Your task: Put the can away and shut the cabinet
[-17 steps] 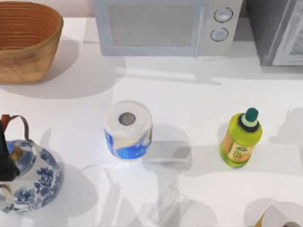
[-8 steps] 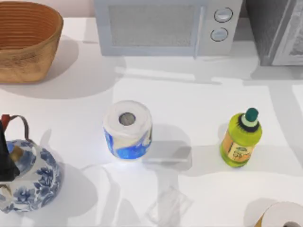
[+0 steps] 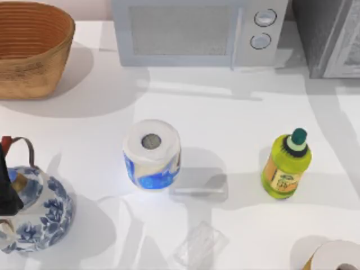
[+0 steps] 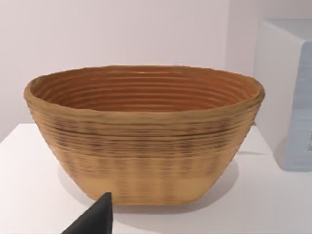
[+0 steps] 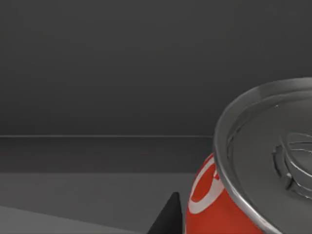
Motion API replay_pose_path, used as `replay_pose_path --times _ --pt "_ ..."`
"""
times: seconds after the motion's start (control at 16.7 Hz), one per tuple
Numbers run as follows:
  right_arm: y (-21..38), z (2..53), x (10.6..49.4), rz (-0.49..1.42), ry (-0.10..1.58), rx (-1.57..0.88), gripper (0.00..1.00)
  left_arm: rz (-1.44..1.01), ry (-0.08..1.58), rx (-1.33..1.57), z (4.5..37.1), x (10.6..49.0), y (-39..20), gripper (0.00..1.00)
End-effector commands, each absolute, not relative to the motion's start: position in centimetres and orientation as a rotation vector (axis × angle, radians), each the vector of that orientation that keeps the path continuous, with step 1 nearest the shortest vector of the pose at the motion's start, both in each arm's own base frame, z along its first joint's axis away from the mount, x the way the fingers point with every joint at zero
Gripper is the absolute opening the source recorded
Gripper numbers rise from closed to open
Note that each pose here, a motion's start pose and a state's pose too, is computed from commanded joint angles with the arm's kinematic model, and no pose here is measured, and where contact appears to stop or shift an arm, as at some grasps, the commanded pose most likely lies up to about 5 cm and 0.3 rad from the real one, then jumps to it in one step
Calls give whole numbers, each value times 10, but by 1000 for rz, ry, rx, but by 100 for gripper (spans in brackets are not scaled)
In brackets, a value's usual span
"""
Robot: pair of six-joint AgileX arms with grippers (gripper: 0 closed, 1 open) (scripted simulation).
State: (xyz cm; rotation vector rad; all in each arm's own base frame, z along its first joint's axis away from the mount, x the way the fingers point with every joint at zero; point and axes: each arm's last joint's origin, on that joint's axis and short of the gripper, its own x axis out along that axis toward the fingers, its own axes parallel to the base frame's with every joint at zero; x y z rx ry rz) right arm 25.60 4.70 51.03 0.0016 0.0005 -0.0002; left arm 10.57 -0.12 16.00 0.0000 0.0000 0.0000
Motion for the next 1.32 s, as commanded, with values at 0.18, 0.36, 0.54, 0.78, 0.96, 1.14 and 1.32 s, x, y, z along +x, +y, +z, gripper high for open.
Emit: replay_pose_path --times 0.18,0.36,0.54,0.78,0.96,1.14,1.32 --pt "47 510 256 0 1 2 0 0 0 0 160 106 -1 100" --pt "46 510 256 -3 0 3 0 0 0 0 160 106 -1 100" --pt "49 514 271 7 14 -3 0 0 0 0 160 106 -1 100" --pt "56 529 306 34 14 -2 0 0 0 0 160 106 -1 100" --pt "59 540 337 46 4 4 0 0 0 0 160 106 -1 100" --pt "58 542 367 42 -5 4 0 0 0 0 160 106 -1 100" --pt "52 537 391 21 -8 3 0 0 0 0 160 106 -1 100"
